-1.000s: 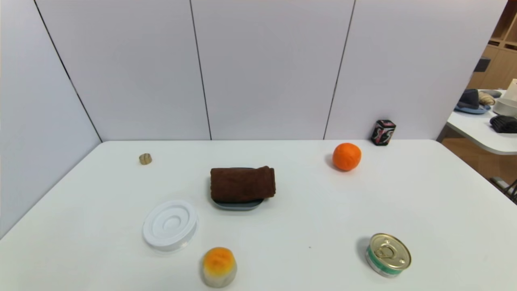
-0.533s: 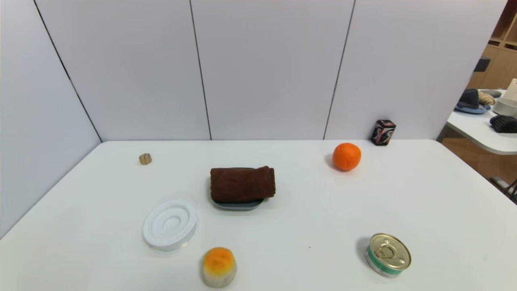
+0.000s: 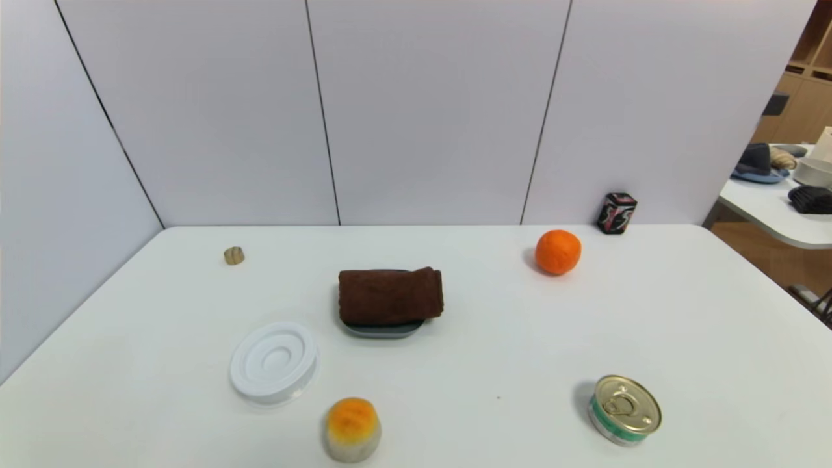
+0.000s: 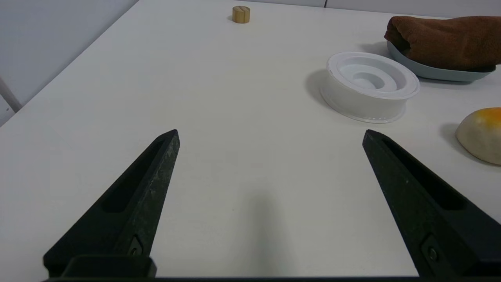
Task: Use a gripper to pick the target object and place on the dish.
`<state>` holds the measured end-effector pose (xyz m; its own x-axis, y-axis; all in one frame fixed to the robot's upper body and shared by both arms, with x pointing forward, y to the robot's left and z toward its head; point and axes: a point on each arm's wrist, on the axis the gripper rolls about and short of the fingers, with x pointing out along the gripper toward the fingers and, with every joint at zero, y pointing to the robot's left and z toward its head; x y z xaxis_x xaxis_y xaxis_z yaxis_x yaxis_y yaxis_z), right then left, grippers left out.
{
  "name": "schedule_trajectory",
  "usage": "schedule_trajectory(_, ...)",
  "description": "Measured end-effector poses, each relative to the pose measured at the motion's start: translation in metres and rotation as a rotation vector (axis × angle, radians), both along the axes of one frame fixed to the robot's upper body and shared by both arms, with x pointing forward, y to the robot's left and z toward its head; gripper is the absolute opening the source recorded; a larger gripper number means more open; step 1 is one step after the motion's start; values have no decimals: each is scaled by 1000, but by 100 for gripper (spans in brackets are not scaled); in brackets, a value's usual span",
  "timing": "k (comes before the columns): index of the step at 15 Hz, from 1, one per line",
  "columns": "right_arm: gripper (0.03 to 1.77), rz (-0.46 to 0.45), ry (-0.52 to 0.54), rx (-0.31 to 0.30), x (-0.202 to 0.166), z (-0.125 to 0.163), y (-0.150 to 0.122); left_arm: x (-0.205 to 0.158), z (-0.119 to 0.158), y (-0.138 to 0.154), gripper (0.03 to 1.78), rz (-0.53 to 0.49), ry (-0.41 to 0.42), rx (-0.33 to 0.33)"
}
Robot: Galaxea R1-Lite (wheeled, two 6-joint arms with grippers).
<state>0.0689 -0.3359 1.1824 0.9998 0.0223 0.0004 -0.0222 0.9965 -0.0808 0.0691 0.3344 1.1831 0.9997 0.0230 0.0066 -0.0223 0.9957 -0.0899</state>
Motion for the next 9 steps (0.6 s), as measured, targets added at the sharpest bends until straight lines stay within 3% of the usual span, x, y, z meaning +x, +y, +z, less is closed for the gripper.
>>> schedule_trajectory(9, 170, -1, 1, 3, 0, 0, 0, 0, 0, 0, 169, 0, 0, 0)
